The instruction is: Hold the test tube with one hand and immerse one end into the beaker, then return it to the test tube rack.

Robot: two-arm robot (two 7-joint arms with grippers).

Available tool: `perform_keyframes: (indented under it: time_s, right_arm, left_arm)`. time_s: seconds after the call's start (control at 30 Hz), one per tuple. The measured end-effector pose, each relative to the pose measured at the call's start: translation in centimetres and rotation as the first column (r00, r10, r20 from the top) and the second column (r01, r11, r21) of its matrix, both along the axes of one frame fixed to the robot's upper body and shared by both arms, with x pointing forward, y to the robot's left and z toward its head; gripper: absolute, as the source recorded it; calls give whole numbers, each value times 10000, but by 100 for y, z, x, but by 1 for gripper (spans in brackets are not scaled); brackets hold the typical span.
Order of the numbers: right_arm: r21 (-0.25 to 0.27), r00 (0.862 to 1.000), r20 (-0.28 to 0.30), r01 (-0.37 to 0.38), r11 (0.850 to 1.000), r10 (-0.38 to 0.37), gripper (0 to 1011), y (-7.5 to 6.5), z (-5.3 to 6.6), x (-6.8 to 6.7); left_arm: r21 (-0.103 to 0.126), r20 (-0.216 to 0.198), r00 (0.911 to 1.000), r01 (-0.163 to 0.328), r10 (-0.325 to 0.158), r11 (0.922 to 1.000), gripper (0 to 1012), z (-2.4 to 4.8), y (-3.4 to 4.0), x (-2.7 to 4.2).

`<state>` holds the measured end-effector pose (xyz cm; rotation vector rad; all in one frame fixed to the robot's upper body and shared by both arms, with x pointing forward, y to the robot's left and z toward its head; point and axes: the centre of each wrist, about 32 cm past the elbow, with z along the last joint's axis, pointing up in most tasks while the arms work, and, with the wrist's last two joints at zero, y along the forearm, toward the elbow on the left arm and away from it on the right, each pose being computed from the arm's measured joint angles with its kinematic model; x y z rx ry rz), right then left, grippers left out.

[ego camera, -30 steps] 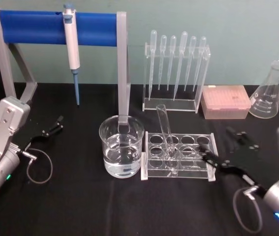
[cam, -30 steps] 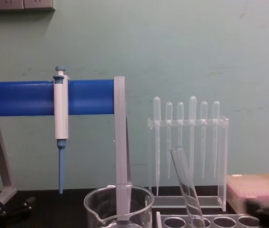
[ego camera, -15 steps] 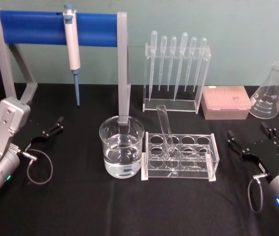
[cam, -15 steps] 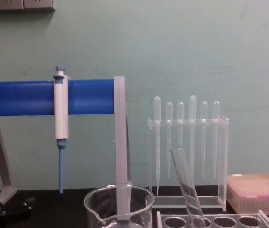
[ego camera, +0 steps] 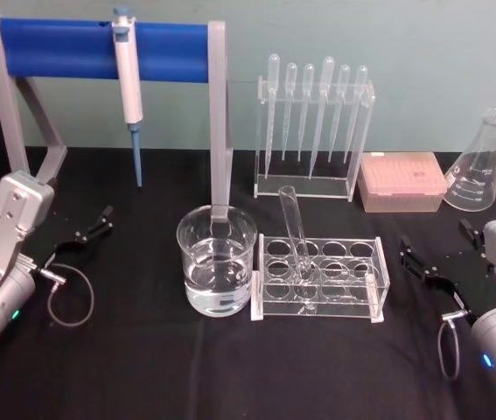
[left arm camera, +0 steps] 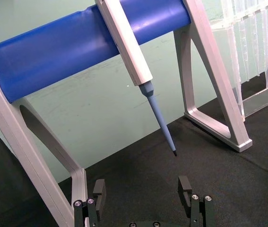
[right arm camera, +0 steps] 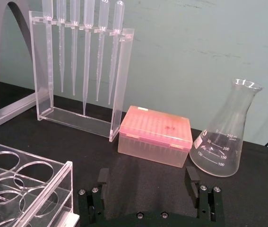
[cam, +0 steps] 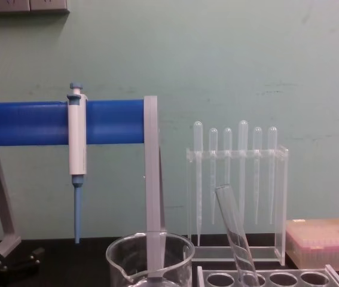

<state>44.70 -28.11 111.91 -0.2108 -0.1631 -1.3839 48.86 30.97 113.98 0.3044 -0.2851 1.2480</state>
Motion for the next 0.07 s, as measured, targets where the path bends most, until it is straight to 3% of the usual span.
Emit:
perform_keyframes:
  time_s: [0.07]
  right_arm:
    - [23, 10000, 0, -9, 10000, 9, 1003, -3, 1, -1]
  left_arm:
    - [0, -1, 10000, 0, 0, 10000, 1000, 0, 0, 0]
